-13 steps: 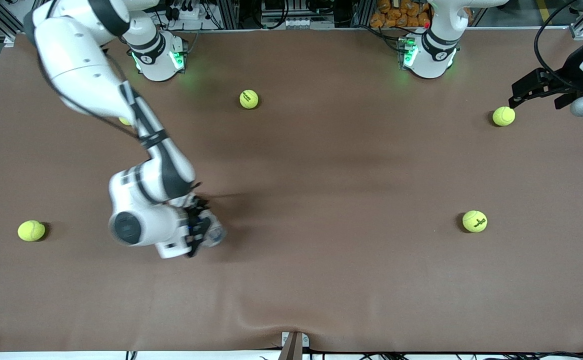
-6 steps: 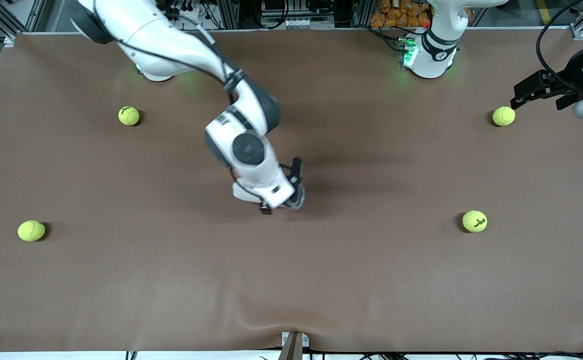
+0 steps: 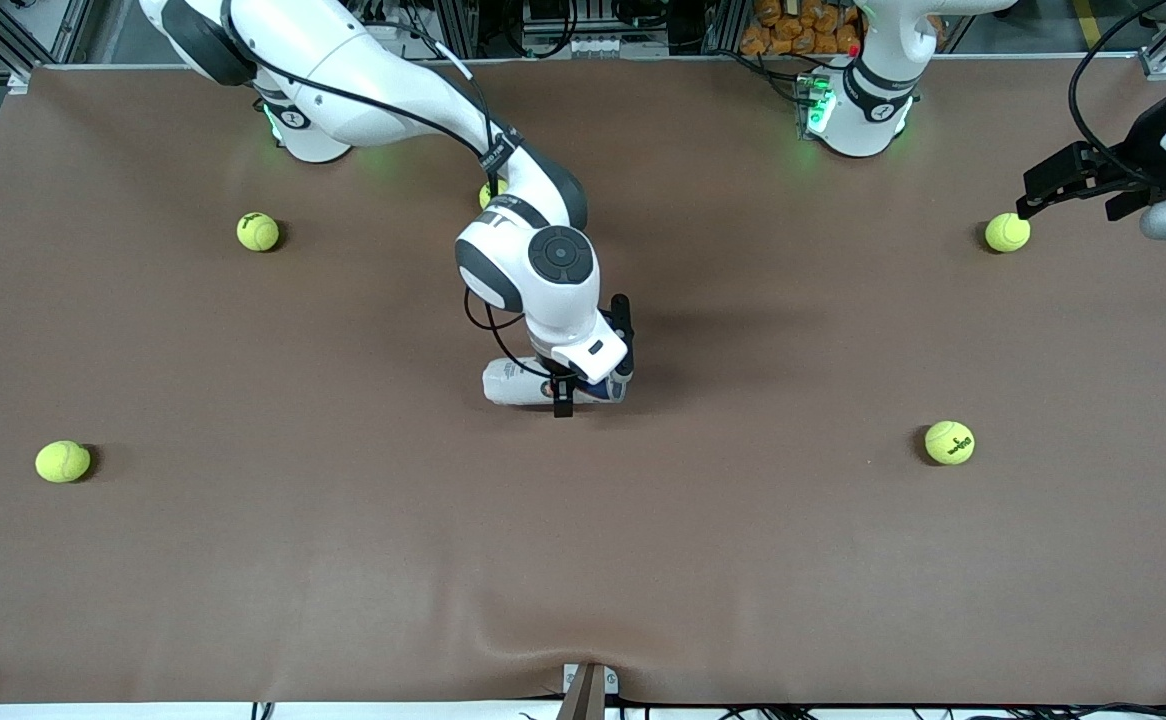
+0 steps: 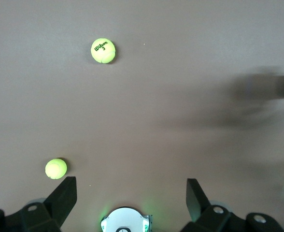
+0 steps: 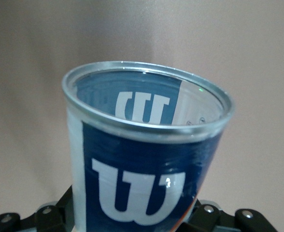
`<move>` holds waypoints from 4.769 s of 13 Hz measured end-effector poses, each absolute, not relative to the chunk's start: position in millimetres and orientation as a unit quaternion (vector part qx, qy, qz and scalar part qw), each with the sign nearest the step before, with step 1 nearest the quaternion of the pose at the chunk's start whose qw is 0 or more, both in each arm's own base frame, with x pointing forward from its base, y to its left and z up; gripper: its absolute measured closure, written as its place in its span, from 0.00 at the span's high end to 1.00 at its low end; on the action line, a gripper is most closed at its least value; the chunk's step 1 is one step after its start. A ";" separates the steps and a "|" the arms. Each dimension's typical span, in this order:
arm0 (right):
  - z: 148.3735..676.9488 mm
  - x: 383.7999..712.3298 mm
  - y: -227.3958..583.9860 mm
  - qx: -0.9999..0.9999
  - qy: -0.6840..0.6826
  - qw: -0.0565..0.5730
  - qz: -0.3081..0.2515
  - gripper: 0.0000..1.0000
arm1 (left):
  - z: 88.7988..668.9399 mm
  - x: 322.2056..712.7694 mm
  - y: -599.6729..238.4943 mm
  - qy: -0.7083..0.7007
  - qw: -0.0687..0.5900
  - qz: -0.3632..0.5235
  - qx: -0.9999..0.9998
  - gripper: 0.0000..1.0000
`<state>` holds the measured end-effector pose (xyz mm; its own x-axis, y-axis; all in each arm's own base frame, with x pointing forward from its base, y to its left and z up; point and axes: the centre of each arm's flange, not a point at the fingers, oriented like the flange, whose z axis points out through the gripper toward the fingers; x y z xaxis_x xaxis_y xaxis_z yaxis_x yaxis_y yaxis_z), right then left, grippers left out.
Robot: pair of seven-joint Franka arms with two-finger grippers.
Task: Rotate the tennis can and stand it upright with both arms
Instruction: 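Lower the can on its side and open the right gripper, then retract the right gripper while the left gripper approaches the can, then slide the left gripper onto the can's open end and close it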
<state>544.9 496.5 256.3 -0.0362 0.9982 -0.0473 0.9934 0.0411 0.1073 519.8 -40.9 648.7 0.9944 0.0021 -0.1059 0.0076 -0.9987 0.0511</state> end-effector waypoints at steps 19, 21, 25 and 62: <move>348.3 561.1 450.8 0.841 0.540 0.026 0.000 1.00 | 549.6 577.8 -79.3 0.010 0.191 -0.126 0.973 1.00; 380.9 580.3 409.9 0.898 0.438 0.028 -0.009 1.00 | 518.2 593.5 -102.7 0.008 0.218 -0.137 0.966 1.00; 441.4 627.8 302.4 0.954 0.299 0.000 0.000 1.00 | 459.7 608.3 -160.0 0.005 0.251 -0.150 0.956 1.00; 700.1 527.9 -29.7 0.999 -0.030 0.013 -0.024 1.00 | 133.8 518.3 -264.7 0.110 0.610 -0.074 0.781 1.00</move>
